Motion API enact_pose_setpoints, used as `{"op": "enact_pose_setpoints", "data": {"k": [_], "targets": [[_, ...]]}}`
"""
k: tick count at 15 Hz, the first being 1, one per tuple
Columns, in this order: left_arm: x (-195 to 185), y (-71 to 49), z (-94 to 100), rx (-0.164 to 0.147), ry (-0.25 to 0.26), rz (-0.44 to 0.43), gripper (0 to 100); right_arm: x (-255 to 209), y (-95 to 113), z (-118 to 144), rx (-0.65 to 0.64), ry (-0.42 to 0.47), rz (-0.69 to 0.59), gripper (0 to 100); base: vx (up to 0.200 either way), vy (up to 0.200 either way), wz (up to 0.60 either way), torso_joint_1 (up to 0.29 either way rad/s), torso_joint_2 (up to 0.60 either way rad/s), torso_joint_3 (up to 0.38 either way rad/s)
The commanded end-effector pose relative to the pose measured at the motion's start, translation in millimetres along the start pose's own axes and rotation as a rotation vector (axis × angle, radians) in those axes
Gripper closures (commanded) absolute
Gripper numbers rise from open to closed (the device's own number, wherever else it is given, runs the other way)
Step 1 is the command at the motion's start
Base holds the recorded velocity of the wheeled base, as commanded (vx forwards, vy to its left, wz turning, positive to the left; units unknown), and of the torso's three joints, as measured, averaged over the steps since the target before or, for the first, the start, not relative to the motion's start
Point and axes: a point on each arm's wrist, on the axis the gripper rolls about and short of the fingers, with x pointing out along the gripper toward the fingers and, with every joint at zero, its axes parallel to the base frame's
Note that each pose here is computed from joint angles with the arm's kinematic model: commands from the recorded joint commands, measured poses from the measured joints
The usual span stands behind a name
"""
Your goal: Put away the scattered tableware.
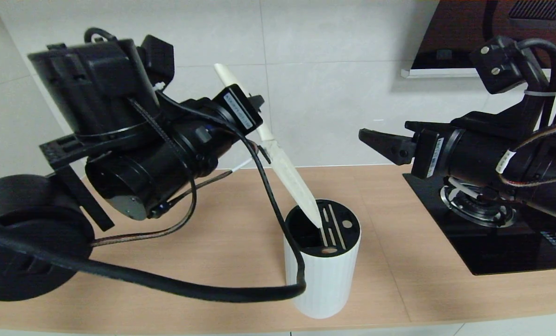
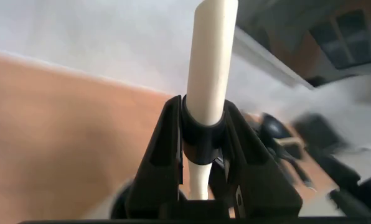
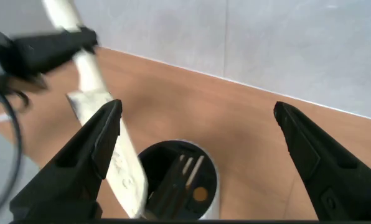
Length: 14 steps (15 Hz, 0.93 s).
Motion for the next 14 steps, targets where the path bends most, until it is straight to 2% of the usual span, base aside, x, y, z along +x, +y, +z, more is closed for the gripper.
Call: {"op": "enact_pose_setpoints", "data": {"k": [1,2,3,4,5,7,8,9,10,11,12,13,14], "targets": [[-2.4,-19.4,4.7,0.088,-0.062,0.018,100,-0.7,-3.7,0.7,0.000,-0.003,-0.014,0,0.000,0.000,0.00,0.000,0.00,0.000],[-3.6,-28.0,3.7,0.129,-0.078,0.027,100,-0.7,-3.7,0.7,0.000,-0.003,-0.014,0,0.000,0.000,0.00,0.000,0.00,0.000],[-6.4,-37.3,1.1,0.147,-0.078,0.018,100,-0.7,-3.8,0.2,0.000,-0.002,-0.014,0,0.000,0.000,0.00,0.000,0.00,0.000],[-11.9,-46.6,-6.2,0.186,-0.081,0.046,100,-0.3,-4.2,-0.6,-0.001,0.001,-0.016,0,0.000,0.000,0.00,0.000,0.00,0.000],[-15.6,-53.9,-15.5,0.213,-0.092,0.111,100,0.5,-3.8,-1.4,-0.001,0.004,-0.016,0,0.000,0.000,0.00,0.000,0.00,0.000],[-19.0,-65.6,-33.4,0.287,-0.098,0.188,100,3.0,-3.7,-4.4,-0.002,0.015,-0.017,0,0.000,0.000,0.00,0.000,0.00,0.000],[-21.2,-69.3,-41.5,0.301,-0.098,0.198,100,5.0,-3.7,-6.9,-0.003,0.024,-0.019,0,0.000,0.000,0.00,0.000,0.00,0.000],[-24.7,-72.7,-54.2,0.342,-0.087,0.203,100,6.6,-3.7,-8.4,-0.003,0.028,-0.022,0,0.000,0.000,0.00,0.000,0.00,0.000],[-21.4,-69.6,-68.3,0.388,-0.093,0.229,100,7.4,-3.7,-9.2,-0.004,0.031,-0.024,0,0.000,0.000,0.00,0.000,0.00,0.000],[-17.3,-68.4,-76.1,0.410,-0.120,0.232,100,7.0,-3.7,-8.8,-0.004,0.030,-0.024,0,0.000,0.000,0.00,0.000,0.00,0.000],[-13.9,-65.5,-85.9,0.449,-0.143,0.235,100,7.0,-3.7,-8.8,-0.004,0.030,-0.024,0,0.000,0.000,0.00,0.000,0.00,0.000],[-12.9,-63.0,-91.5,0.475,-0.159,0.241,100,7.0,-3.7,-9.2,-0.004,0.031,-0.024,0,0.000,0.000,0.00,0.000,0.00,0.000],[-11.2,-61.3,-98.2,0.516,-0.216,0.246,100,7.0,-3.7,-9.2,-0.004,0.031,-0.024,0,0.000,0.000,0.00,0.000,0.00,0.000]]}}
